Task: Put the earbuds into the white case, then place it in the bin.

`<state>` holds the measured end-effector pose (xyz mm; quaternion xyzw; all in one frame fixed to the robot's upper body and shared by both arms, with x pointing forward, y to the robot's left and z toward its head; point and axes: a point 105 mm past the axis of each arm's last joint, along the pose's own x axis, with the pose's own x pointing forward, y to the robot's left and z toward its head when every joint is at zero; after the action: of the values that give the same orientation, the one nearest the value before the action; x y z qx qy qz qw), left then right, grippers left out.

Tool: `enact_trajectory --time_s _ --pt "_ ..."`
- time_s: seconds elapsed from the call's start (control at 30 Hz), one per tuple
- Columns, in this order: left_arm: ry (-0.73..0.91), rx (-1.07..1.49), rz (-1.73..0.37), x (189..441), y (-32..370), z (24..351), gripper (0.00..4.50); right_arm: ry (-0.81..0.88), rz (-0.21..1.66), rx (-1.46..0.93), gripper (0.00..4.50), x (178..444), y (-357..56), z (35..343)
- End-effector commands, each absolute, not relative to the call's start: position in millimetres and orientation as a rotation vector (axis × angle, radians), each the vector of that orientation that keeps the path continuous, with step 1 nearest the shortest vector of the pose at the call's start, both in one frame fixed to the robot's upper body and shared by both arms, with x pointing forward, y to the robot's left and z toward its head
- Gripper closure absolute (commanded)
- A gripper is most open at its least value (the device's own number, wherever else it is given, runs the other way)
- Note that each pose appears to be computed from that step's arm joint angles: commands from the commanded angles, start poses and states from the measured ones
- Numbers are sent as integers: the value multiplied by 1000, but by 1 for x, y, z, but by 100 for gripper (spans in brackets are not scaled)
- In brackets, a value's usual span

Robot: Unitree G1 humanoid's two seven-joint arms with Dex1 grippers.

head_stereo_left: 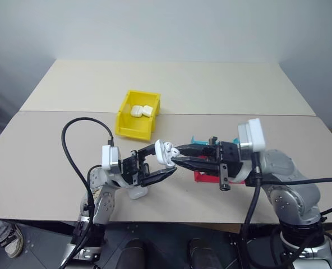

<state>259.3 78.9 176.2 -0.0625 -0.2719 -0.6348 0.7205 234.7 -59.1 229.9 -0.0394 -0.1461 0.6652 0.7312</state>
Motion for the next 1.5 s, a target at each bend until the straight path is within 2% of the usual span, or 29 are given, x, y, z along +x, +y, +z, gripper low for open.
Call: enact_trajectory --time_s 0.03,1.5 --pt "-645 -105 -1412 255 76 183 171 -368 1451 -109 385 234 -60 236" --pt "-672 -79 -1388 262 72 182 171 -272 1496 -105 385 231 -59 221"
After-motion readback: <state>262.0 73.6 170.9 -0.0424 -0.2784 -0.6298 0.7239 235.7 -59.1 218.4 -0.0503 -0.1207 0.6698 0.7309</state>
